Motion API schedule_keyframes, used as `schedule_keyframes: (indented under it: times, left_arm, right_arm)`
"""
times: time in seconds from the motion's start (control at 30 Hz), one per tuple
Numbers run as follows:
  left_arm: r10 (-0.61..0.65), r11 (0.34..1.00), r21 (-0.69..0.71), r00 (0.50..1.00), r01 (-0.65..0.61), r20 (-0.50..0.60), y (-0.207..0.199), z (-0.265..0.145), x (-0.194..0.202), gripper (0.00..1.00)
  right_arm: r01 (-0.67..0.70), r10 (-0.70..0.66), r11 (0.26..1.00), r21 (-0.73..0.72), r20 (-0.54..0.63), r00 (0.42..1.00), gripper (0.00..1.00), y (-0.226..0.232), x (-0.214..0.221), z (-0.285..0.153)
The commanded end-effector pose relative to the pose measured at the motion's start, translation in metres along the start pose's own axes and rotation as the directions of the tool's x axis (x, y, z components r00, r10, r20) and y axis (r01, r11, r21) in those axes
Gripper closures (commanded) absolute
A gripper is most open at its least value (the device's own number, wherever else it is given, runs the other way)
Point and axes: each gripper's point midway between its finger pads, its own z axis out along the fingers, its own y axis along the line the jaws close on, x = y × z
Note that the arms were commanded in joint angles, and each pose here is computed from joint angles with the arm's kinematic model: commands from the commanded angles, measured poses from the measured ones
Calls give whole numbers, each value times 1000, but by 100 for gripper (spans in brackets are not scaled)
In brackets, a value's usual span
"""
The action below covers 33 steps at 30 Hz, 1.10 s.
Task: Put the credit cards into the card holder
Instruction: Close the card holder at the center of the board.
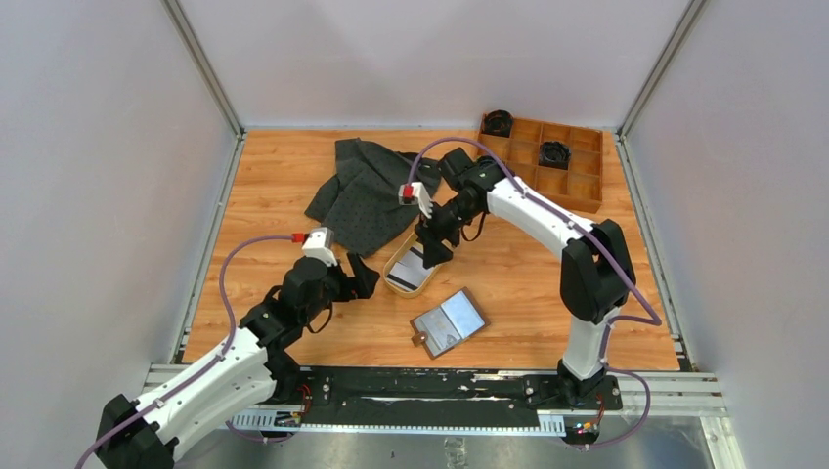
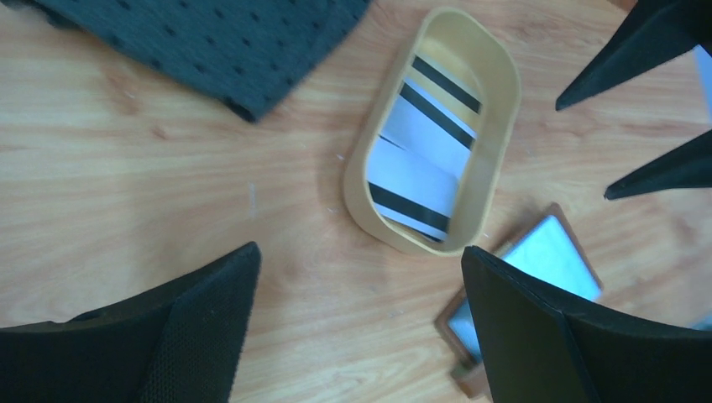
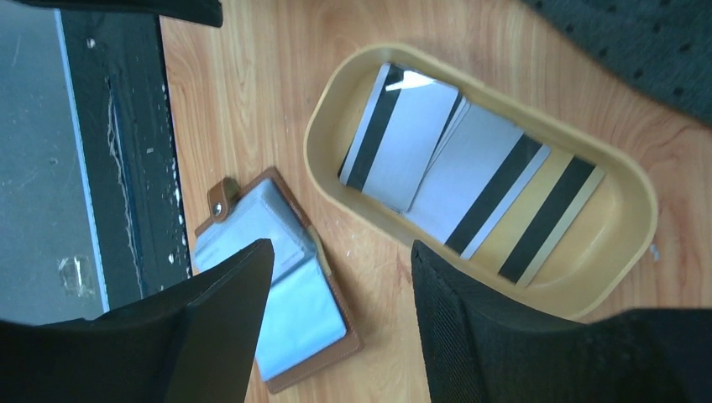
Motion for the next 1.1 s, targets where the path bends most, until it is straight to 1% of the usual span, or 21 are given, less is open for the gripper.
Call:
schedule_keyframes:
  times: [0.0, 0.07, 0.13, 0.23, 0.33, 0.43, 0.53, 0.67, 0.8, 0.9, 1.0, 1.07]
  left_arm:
    - [-205, 953, 212, 976, 215, -69, -34, -1, 24, 9]
    - [-286, 913, 265, 950, 311, -128, -42, -6, 38, 12]
    - [-299, 891, 304, 940, 337, -165, -48, -14, 45, 14]
    - [-320, 863, 349, 930, 364, -179, -59, -24, 49, 14]
    - [-293, 866, 354, 931, 355, -218, -70, -29, 65, 14]
    - [-251, 890, 317, 933, 327, -258, -76, -28, 84, 13]
    - [-194, 919, 290, 946, 269, -261, -84, -27, 95, 13]
    - [-160, 942, 246, 950, 228, -266, -84, -21, 104, 13]
    - [-161, 946, 228, 945, 230, -285, -81, -18, 113, 13]
    - [-172, 942, 230, 941, 243, -293, -80, -18, 118, 14]
    - [-171, 941, 231, 939, 245, -299, -80, -18, 121, 16]
    - [-164, 939, 245, 939, 243, -304, -83, -18, 121, 18]
  right_arm:
    - [-12, 14, 999, 38, -46, 999, 35, 17, 29, -30]
    - [-36, 38, 998, 56, -37, 999, 34, 24, 50, -44]
    - [-82, 84, 995, 63, -39, 996, 33, 30, 75, -51]
    - [-151, 157, 986, 66, -82, 984, 33, 38, 113, -50]
    - [-190, 197, 979, 71, -117, 973, 32, 40, 139, -43]
    - [-233, 243, 969, 82, -156, 957, 31, 34, 154, -36]
    - [-288, 291, 957, 47, -183, 939, 32, 34, 164, -25]
    - [-358, 353, 934, 6, -196, 915, 34, 33, 166, -15]
    - [-405, 392, 914, -25, -203, 897, 34, 32, 166, -7]
    - [-428, 408, 900, -79, -187, 894, 36, 37, 161, -2]
    - [-435, 412, 893, -113, -181, 893, 39, 41, 157, 1]
    - [-440, 415, 890, -120, -190, 890, 47, 42, 157, 3]
